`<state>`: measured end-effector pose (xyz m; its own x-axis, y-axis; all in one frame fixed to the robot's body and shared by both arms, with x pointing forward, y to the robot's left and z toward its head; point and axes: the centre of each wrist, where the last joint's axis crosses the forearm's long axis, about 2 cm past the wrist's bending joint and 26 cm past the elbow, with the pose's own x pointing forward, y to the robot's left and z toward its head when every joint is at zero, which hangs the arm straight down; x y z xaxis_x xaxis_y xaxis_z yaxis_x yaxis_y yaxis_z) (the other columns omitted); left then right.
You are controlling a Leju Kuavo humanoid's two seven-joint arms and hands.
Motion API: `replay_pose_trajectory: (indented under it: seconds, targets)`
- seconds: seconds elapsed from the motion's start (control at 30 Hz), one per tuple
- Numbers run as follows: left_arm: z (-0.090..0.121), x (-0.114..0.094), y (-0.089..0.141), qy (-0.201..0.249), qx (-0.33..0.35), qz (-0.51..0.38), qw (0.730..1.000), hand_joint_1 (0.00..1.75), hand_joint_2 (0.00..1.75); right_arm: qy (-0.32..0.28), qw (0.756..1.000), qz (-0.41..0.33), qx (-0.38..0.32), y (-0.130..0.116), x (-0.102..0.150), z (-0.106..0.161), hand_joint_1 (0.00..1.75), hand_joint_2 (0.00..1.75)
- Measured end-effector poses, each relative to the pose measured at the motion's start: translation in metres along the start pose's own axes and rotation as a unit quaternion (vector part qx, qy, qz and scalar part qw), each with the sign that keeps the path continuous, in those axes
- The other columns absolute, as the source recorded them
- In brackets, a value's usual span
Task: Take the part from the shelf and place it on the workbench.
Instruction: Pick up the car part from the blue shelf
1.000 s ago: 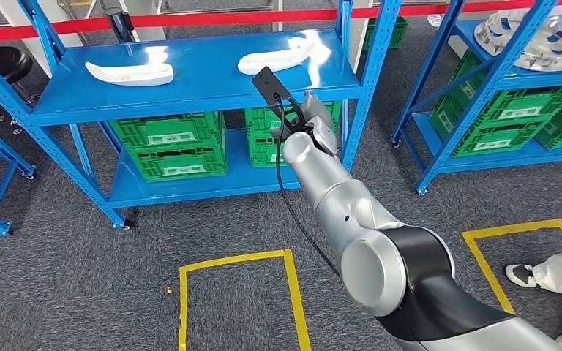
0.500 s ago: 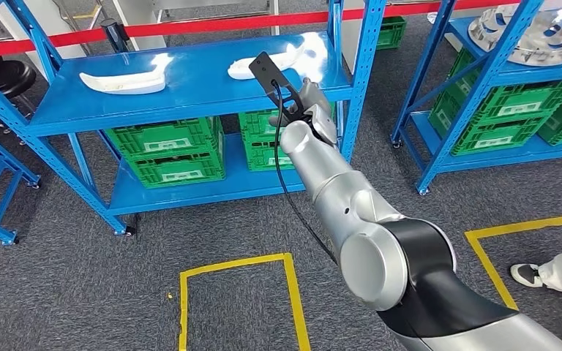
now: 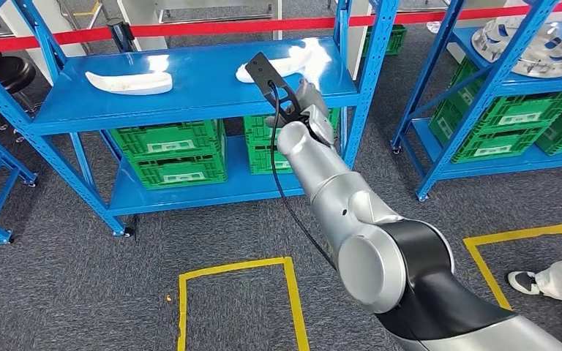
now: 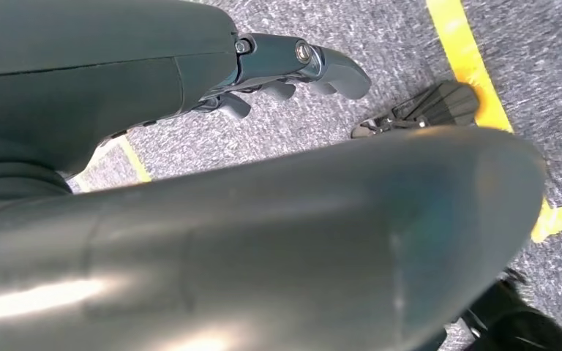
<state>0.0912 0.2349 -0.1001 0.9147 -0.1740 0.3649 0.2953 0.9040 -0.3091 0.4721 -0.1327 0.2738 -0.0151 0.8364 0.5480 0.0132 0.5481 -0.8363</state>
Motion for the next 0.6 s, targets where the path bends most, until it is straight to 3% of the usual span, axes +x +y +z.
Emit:
replay_pose_trajectory:
  seconds: [0.6]
  targets:
    - [-0.0003,0.0038,0.0012,0.005,0.000,-0.011,1.000,0.00,0.00,0.002,1.000,0.000,-0.004,-0.0043,-0.0010,-0.0020,0.00,1.75]
